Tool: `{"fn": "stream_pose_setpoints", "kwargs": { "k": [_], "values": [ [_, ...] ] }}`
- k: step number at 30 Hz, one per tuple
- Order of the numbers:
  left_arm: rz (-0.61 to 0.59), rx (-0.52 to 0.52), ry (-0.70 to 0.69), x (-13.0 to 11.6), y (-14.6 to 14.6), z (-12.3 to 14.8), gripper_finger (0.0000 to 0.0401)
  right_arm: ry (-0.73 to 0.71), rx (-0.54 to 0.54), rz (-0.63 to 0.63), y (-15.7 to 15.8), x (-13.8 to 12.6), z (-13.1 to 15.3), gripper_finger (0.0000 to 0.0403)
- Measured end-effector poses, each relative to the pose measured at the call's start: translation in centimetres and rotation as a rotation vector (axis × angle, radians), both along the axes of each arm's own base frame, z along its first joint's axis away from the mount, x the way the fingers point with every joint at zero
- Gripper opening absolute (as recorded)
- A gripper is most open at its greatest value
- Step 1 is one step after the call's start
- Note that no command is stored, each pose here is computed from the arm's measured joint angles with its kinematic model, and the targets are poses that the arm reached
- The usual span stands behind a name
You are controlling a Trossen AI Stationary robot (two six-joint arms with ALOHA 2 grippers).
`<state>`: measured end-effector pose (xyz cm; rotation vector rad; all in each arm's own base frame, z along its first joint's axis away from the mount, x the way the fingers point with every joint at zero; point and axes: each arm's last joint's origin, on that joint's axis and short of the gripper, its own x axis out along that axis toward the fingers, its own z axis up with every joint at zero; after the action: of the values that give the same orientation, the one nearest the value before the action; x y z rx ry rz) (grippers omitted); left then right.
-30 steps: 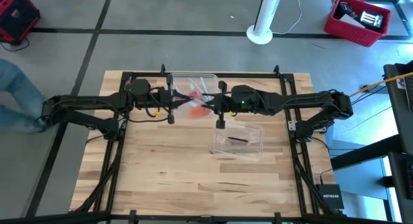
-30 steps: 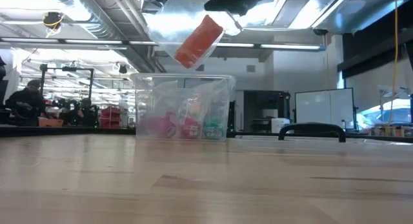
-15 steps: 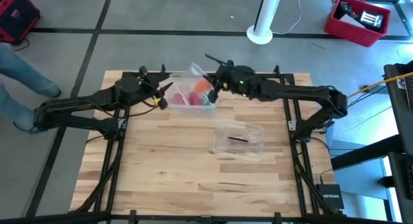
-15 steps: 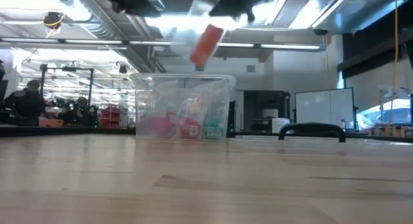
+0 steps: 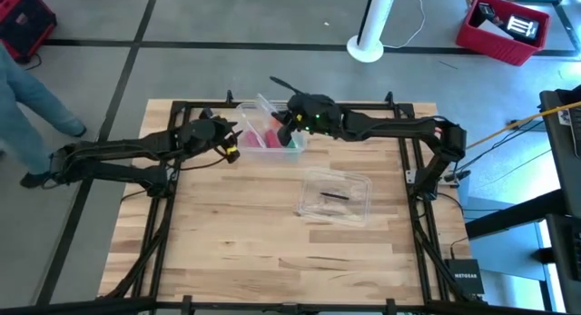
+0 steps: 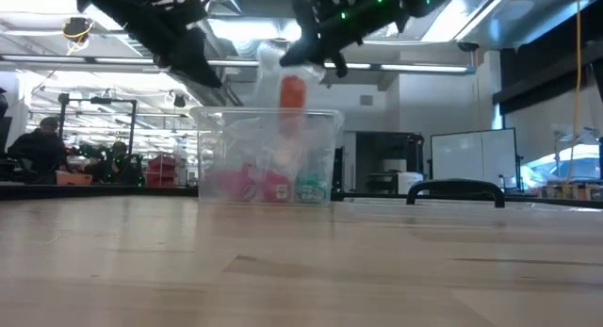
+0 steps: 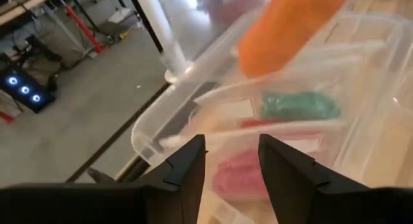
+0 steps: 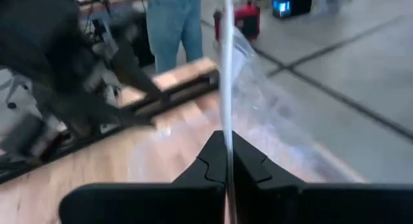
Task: Roll bandage
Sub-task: Put the packed rolled orange bandage into the transparent bin
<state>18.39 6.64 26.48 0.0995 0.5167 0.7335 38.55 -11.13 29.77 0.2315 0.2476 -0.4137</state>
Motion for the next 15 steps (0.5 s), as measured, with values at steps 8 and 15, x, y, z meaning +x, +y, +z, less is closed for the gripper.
{"fn": "stream_pose_setpoints", "kwargs": {
  "k": [8,15],
  "values": [
    [0.012,-0.031,0.035,-0.3,-0.1,-2.0,0.0137,-0.083,-0.087,0.002,0.0,0.3,3.9,0.0003],
    [0.016,-0.042,0.048,-0.4,-0.1,-2.6,0.0137,0.053,-0.016,-0.007,-0.3,1.3,0.7,0.0004]
  ]
}}
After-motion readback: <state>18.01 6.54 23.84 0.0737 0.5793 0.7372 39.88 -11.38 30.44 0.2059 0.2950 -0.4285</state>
